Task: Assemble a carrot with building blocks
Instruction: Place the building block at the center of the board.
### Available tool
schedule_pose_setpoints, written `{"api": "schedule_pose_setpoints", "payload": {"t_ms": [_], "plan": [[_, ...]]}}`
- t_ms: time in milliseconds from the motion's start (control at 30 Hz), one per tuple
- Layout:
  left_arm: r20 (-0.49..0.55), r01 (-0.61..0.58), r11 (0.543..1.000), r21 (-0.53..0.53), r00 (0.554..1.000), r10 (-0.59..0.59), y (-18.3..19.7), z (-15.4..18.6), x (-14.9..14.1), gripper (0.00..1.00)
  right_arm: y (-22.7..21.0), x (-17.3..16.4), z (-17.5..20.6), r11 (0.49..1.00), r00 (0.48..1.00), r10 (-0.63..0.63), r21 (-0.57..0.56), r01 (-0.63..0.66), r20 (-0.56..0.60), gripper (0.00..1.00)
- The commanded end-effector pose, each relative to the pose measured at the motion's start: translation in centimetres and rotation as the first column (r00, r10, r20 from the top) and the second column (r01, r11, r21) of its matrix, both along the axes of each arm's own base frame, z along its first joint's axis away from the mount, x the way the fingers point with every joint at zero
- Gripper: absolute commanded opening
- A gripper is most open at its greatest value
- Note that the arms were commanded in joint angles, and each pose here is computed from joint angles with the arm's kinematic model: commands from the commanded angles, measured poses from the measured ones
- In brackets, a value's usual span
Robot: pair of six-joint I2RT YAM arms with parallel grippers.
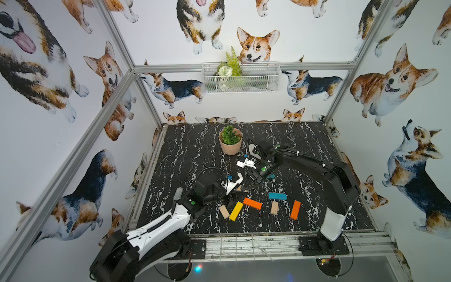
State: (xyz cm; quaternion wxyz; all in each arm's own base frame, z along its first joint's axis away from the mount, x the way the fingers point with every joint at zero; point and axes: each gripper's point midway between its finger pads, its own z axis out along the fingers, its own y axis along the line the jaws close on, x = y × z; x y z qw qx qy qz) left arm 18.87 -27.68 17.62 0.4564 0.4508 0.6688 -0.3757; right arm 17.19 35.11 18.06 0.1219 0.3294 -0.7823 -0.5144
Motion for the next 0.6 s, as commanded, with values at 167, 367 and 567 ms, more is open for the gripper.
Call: {"api": "schedule_pose_setpoints", "payload": {"t_ms": [167,367,567], "plan": [[0.017,-0.025,1.0,-0.016,1.0,0.025,-0.05,0.69,0.57,0.25,0.43,-0.51,1.08,0.998,1.0,0.023,0.061,-0.023,-0.001,0.0],[0.022,-0.031,0.999,-0.017,0.999,0.032,0.05,0.81,0.63,0.2,0.48,-0.56,1.05,0.998,1.0,0.025,0.066,-0.024,-0.007,0.0],[0.039,-0.057,0.998,-0.021,0.998,0.058,0.45,0.99,0.8,0.15,0.44,-0.57,0.9,0.998,1.0,0.025,0.065,-0.024,-0.008,0.0]]}}
